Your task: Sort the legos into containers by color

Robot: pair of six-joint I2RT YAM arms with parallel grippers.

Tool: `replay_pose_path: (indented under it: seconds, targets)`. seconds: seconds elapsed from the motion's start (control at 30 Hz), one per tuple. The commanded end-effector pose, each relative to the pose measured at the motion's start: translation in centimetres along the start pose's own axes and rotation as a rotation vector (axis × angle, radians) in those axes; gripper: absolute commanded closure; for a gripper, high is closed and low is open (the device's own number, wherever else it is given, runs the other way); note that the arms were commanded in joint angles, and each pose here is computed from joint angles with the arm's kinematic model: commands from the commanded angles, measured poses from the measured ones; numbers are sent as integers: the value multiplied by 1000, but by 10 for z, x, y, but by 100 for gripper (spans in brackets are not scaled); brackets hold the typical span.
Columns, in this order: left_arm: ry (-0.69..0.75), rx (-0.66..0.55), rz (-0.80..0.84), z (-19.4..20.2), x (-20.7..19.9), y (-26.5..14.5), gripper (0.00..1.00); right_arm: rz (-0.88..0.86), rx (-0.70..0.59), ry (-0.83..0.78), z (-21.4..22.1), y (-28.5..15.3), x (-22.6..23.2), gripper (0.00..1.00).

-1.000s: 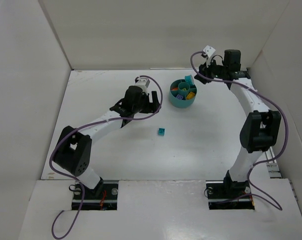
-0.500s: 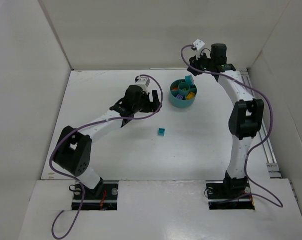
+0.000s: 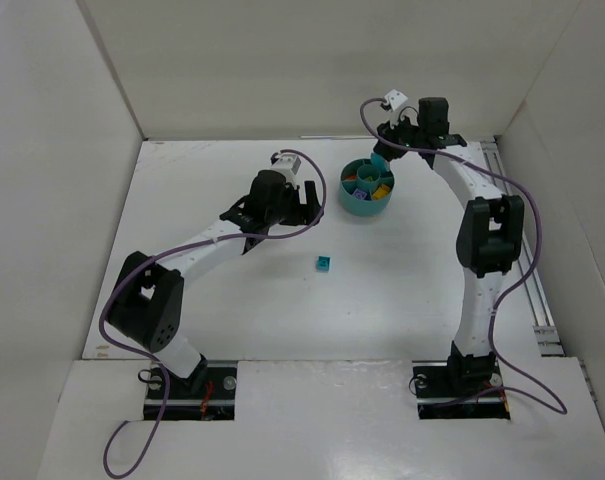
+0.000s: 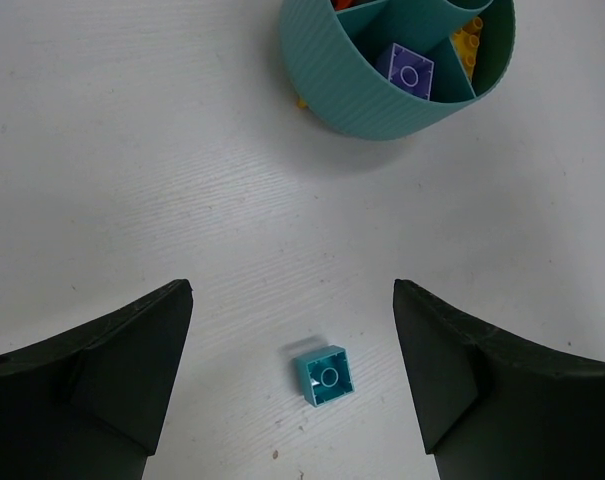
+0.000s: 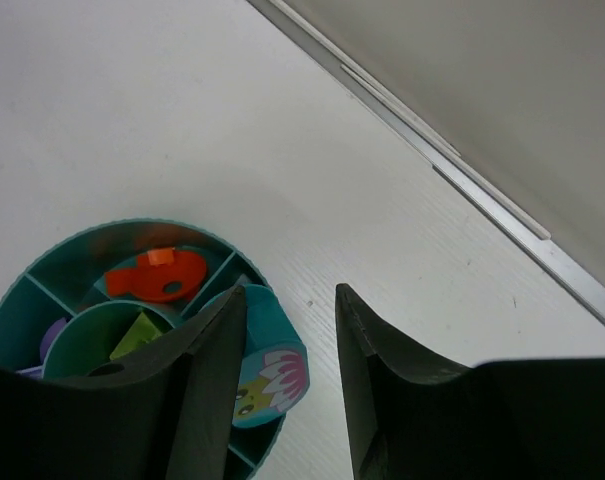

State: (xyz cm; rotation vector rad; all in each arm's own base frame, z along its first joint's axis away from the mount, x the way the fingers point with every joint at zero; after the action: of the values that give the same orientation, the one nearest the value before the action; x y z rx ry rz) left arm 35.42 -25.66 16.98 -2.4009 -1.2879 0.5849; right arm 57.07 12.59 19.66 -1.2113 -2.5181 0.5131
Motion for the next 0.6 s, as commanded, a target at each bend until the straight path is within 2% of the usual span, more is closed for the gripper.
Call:
replay_pose_path:
  seconds: [0.0, 0.43, 0.57]
  targets:
    - [7, -64, 11, -25, -3, -5, 21, 4, -58, -30, -22, -24, 9, 53]
    - [8, -73, 12, -28, -4, -7, 22, -57, -55, -46, -11, -48, 29, 56]
    - [8, -73, 12, -28, -4, -7, 22, -130, -47, -20, -3, -51, 38, 56]
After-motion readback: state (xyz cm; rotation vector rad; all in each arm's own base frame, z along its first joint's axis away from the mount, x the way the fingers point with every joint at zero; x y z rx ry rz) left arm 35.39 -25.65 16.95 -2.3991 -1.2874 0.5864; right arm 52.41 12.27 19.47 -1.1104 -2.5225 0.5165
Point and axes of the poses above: each gripper's point midway between its finger pads, its own y axis out along the fingers, its own x axis along the line the jaws close on, z = x × y, the point moved 3 cm from there along -y, back along the fingers, and after that the axes turned 14 degrees about y, right-handed, at the moved point
